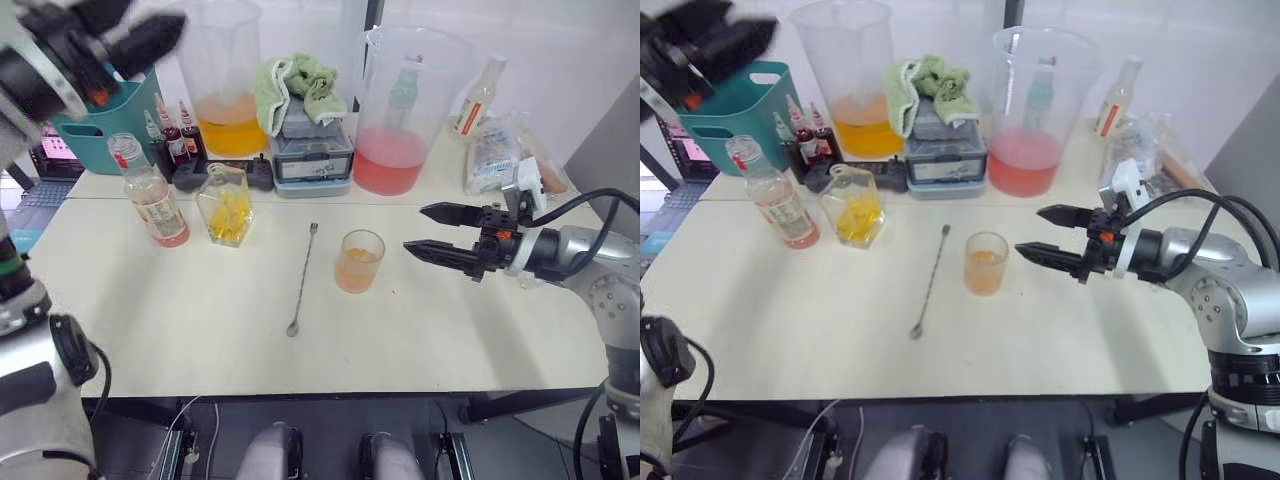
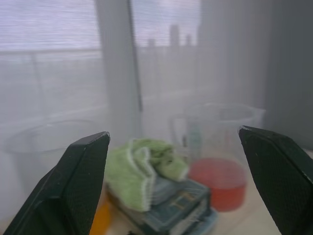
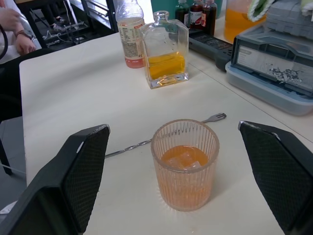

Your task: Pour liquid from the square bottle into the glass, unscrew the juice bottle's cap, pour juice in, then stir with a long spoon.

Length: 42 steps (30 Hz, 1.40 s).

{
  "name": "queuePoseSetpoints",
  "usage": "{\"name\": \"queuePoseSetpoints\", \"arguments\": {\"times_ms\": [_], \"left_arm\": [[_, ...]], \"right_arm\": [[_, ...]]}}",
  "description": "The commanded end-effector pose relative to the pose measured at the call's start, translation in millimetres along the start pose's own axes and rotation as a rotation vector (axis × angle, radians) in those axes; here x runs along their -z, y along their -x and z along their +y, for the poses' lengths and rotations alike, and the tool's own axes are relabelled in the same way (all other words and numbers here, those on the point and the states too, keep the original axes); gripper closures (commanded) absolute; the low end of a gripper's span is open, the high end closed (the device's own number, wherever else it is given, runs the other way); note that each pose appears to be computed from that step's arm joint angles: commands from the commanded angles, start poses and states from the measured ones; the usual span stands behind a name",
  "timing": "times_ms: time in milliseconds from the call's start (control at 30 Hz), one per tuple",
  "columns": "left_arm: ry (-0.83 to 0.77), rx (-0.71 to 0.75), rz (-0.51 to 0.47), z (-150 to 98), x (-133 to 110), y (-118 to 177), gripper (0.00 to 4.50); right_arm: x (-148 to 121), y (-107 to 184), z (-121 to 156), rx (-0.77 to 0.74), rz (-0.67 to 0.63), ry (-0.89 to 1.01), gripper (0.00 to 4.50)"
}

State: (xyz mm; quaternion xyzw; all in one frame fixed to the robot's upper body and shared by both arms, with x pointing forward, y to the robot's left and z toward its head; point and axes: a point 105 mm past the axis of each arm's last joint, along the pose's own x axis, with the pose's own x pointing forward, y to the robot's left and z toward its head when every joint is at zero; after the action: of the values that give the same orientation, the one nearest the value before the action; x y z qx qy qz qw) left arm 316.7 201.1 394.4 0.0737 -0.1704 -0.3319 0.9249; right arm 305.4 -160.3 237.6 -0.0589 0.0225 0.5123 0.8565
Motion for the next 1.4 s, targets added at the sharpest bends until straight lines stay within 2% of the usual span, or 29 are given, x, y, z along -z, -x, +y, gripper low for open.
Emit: {"name": "queuePoseSetpoints", "arguments": {"times_ms": [33, 200, 333, 467, 533, 600, 833, 1033, 1133, 1233, 1300, 1400], "left_arm": [[-0.027, 0.051, 0.05, -22, 9, 10, 0.05], [-0.038, 0.01, 0.143, -29, 51, 32, 0.05], [-0.035, -0.029, 0.229, -28, 89, 50, 0.05], [0.025, -0.025, 0.382, -34, 142, 78, 0.05], [0.021, -0.026, 0.42, -36, 156, 89, 0.05], [0.062, -0.069, 0.405, -33, 169, 109, 0.05], [0.05, -0.166, 0.406, -18, 189, 152, 0.05], [0.061, -0.146, 0.454, -15, 207, 180, 0.05], [0.08, -0.116, 0.454, -20, 210, 178, 0.05], [0.081, -0.076, 0.518, -27, 218, 164, 0.05], [0.105, -0.091, 0.476, -27, 211, 150, 0.05], [0.098, -0.049, 0.439, -44, 205, 121, 0.05]], "right_arm": [[-4, 2, 0, 0.0, 0.0, 0.032, 0.0], [10, 9, -4, 0.043, 0.038, 0.062, 0.0], [21, 17, -13, 0.097, 0.071, -0.024, 0.0], [25, 26, -17, 0.133, 0.063, -0.044, 0.0], [27, 31, -16, 0.131, 0.052, -0.006, 0.0], [35, 53, -17, 0.163, 0.029, 0.033, 0.0], [56, 103, -22, 0.297, 0.092, 0.004, 0.0], [71, 154, -31, 0.422, 0.162, -0.023, 0.0], [78, 171, -34, 0.454, 0.185, -0.037, 0.0], [78, 176, -32, 0.44, 0.193, -0.048, 0.0], [75, 177, -28, 0.417, 0.196, -0.054, 0.0], [74, 178, -25, 0.411, 0.197, -0.047, 0.0]]}}
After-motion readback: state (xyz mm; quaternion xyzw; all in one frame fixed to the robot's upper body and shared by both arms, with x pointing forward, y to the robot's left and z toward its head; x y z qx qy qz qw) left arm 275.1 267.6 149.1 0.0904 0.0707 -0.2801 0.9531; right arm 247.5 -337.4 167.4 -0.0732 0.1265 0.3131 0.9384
